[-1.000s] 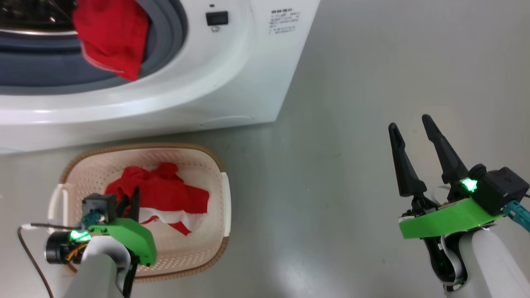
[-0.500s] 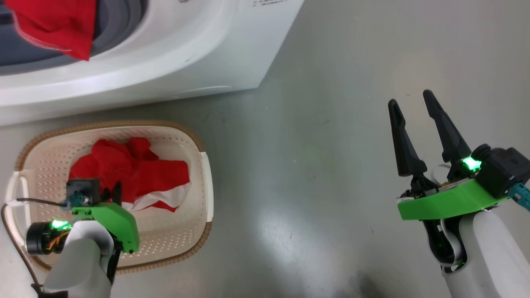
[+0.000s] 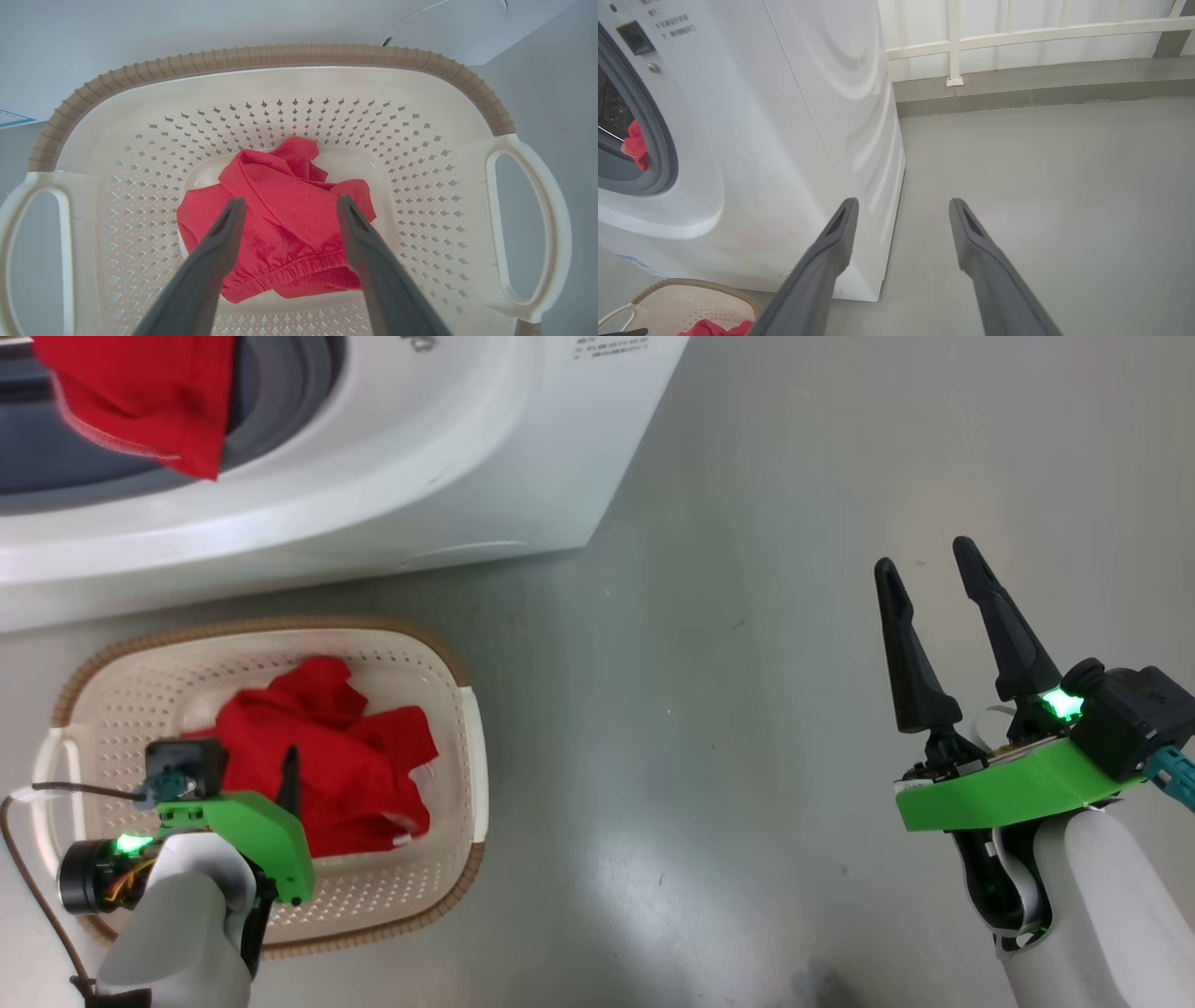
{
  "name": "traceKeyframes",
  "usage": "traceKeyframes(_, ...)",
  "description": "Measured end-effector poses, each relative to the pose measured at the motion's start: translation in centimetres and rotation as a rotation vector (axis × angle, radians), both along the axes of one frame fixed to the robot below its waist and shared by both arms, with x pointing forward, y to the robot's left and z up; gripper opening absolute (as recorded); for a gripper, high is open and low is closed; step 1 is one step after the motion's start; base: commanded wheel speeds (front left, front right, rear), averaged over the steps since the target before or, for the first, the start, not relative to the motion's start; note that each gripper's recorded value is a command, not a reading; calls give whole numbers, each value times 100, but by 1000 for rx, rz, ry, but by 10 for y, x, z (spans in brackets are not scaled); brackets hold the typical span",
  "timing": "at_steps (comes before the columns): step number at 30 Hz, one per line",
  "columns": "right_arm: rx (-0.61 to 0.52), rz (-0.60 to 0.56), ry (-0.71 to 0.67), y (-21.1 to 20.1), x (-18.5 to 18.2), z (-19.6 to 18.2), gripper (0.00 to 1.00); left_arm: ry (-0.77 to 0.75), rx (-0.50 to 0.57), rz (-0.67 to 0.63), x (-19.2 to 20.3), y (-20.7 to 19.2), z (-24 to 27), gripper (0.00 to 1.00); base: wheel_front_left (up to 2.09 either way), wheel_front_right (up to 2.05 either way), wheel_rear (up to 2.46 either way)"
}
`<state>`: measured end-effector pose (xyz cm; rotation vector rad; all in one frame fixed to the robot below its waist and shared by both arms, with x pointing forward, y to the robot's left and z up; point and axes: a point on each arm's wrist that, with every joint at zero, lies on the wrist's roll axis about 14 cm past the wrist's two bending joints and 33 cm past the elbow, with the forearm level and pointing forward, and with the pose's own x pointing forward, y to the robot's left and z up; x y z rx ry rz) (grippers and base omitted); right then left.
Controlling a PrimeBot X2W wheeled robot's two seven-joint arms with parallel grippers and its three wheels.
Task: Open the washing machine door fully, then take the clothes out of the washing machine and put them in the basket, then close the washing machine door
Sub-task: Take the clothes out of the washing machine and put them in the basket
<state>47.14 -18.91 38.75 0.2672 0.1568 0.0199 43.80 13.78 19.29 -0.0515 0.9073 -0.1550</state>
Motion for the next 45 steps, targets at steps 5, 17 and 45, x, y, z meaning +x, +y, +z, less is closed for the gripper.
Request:
traceKeyframes(5,4,6,-20,3,-2,10,100,-49,-17,46,9,4,17,100,0,0,0)
traceKeyframes(17,3,25,-52,7,-17,32,100,-283,-50,105,30,17,82,100,0,0,0)
traceKeyframes(45,-14,42,-123,5,-85,79,100,-821,-32,205,-19,60,260,100,0,0,0)
